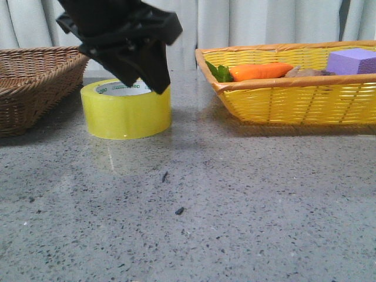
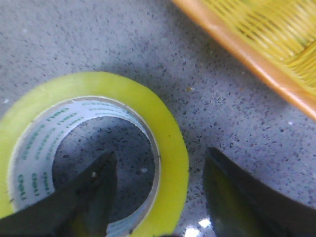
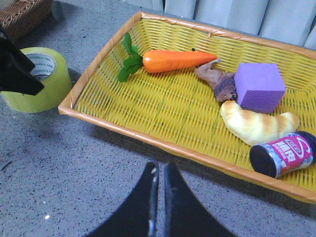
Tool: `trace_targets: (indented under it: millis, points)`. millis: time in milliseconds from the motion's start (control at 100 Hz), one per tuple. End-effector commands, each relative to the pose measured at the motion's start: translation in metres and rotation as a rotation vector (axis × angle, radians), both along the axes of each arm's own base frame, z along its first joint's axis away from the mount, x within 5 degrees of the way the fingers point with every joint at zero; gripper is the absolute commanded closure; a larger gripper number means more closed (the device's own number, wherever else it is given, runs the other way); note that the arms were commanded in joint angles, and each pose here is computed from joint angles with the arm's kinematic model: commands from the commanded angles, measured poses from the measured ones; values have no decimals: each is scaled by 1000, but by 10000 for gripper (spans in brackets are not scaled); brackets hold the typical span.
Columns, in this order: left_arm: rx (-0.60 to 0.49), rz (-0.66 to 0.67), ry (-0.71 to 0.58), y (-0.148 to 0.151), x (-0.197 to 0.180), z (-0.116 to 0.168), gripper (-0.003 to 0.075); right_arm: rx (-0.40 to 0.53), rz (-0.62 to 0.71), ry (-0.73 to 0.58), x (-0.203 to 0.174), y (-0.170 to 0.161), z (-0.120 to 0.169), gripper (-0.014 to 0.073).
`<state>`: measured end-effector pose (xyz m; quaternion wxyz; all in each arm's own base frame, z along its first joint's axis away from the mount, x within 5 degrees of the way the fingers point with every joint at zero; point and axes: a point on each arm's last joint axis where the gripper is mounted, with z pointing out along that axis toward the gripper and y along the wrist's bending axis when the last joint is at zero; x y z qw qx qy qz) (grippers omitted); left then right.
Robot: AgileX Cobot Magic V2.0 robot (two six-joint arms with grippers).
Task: Transfer tape with both arms
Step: 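Lower the left gripper and grasp the tape roll's rim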
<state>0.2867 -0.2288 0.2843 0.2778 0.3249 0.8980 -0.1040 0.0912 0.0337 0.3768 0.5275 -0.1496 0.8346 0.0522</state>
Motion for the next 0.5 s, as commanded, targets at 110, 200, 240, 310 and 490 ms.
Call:
trace_targets:
  millis: [110, 200, 240, 310, 490]
  points:
    - [-54, -7, -64, -9, 7, 14, 352, 9, 5, -83, 1, -1, 12, 659]
    - [-40, -7, -48, -11, 9, 8, 353, 9, 5, -83, 1, -1, 12, 659]
    - [-35, -8, -41, -11, 9, 6, 353, 9, 5, -83, 1, -1, 12, 659]
    - [-28, -8, -32, -12, 10, 3, 353, 9, 5, -83, 1, -1, 12, 659]
    - [-24, -8, -27, -11, 10, 3, 405, 9, 5, -83, 1, -1, 12, 659]
